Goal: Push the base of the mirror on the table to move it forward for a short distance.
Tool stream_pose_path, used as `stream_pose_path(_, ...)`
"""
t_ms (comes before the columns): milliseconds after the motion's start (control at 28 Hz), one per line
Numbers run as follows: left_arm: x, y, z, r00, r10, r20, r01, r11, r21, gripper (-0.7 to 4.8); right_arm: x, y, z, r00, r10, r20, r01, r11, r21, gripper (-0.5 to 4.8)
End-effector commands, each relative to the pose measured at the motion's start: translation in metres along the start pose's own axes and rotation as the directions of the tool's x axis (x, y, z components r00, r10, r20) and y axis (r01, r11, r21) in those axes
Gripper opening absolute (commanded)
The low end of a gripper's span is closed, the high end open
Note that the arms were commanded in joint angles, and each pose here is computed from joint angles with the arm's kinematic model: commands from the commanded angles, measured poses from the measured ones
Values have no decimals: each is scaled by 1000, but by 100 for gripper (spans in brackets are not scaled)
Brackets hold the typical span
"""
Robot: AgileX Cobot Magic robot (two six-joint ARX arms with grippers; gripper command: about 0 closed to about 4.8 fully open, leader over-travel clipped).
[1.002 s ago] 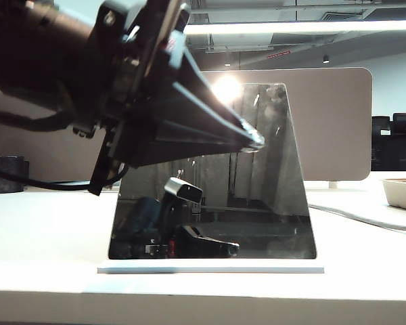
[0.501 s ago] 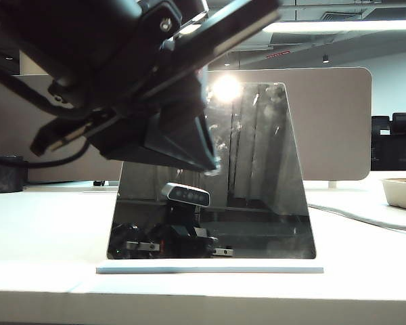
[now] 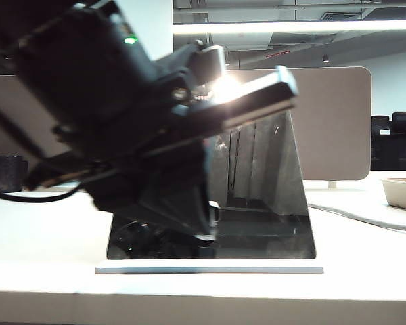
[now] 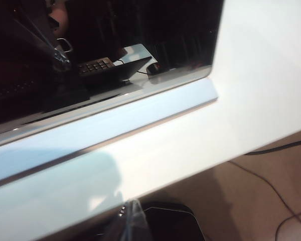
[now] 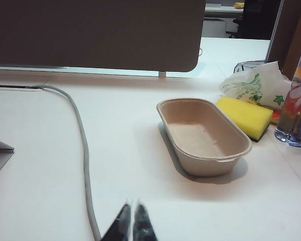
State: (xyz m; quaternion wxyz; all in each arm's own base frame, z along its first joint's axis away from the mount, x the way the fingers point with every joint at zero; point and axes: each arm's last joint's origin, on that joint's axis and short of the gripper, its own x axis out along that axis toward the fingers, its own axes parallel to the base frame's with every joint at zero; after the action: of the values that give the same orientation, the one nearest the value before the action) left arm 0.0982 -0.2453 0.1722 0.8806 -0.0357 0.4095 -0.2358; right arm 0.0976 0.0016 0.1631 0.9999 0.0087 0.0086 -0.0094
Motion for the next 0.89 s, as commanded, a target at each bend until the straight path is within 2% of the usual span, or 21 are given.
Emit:
stream_pose_path(36,9,-11,4,1000,-15,-23,16,1000,23,-1,0,0,2,1000,1,15,-1,1000,1,22)
stream_pose_path(250,28,-25,7,997,-23,-76,26,999,37,-1,0,0,2,1000,1,15,-1,1000,1,22)
stream_pose_path(429,38,-32,12,998,3,-60,-1,999,36,-1,0,0,2,1000,1,15,-1,1000,1,22)
stream_pose_path(894,56,-15,19,992,52,-114,-53,999,-5,-1,0,0,2,1000,1,15,-1,1000,2,22)
